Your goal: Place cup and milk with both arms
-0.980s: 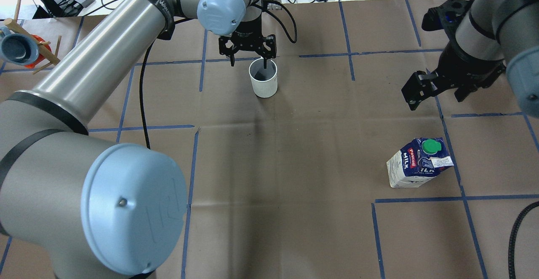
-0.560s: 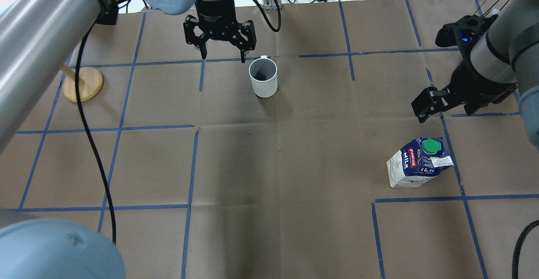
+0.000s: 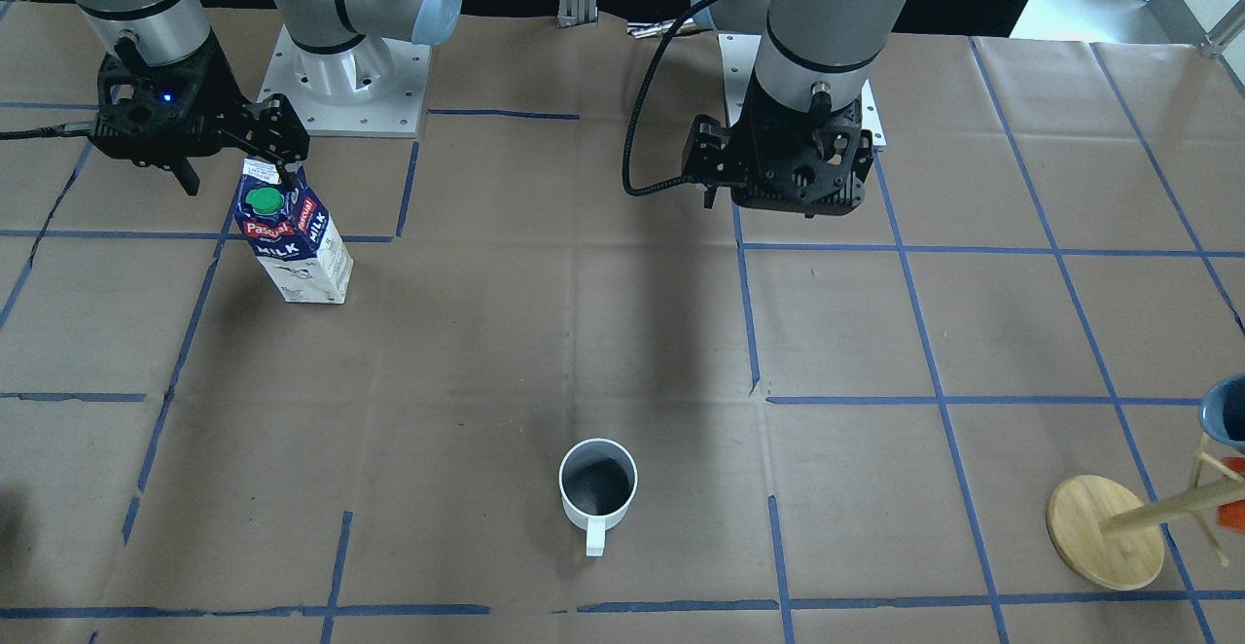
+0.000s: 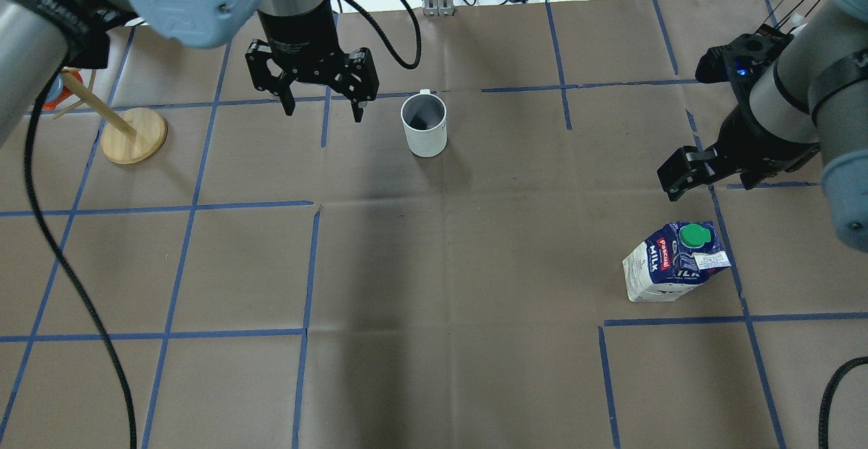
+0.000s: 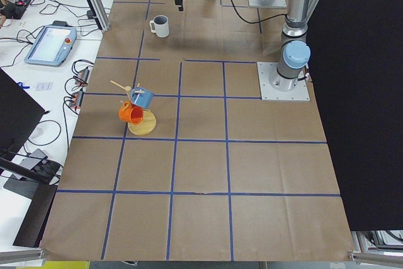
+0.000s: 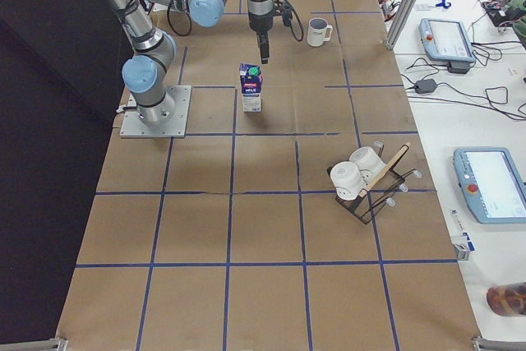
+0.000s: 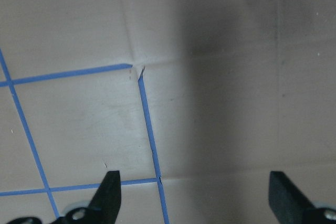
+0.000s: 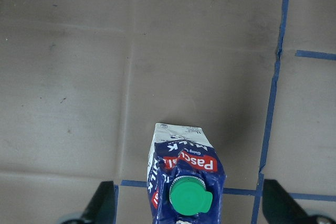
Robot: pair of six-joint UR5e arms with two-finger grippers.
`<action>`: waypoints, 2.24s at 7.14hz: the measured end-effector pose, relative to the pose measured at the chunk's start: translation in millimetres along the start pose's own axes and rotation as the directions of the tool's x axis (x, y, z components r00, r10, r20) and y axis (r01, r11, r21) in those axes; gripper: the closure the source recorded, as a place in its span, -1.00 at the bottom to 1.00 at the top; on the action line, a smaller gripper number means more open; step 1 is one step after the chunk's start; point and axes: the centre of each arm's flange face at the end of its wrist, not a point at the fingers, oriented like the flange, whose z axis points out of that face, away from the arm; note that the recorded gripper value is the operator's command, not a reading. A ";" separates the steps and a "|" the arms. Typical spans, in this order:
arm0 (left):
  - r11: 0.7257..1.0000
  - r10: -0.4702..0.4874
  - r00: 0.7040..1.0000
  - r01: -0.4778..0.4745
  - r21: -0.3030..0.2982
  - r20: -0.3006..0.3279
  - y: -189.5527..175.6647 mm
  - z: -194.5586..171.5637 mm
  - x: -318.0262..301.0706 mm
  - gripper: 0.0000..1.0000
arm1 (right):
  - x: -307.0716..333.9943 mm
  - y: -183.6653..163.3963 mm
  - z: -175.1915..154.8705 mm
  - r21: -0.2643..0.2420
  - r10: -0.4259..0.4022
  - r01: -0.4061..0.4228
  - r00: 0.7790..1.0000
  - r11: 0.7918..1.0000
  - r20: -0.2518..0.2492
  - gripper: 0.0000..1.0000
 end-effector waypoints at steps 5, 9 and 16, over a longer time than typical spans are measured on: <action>1.000 -0.014 1.000 0.015 0.026 -0.014 26.1 -18.2 -10.4 -0.99 | 1.6 -5.3 29.5 -0.042 0.003 -0.002 1.000 0.999 0.029 -1.00; 0.998 -0.010 1.000 0.011 0.064 -0.014 22.5 -20.0 -14.2 -0.99 | 10.8 5.4 57.6 -0.053 0.034 -0.033 0.999 0.998 0.017 -1.00; 0.999 -0.015 1.000 0.015 0.029 -0.015 28.2 -1.5 -14.4 -0.99 | 8.3 28.9 94.3 -0.131 0.158 -0.153 0.987 0.979 0.027 -0.62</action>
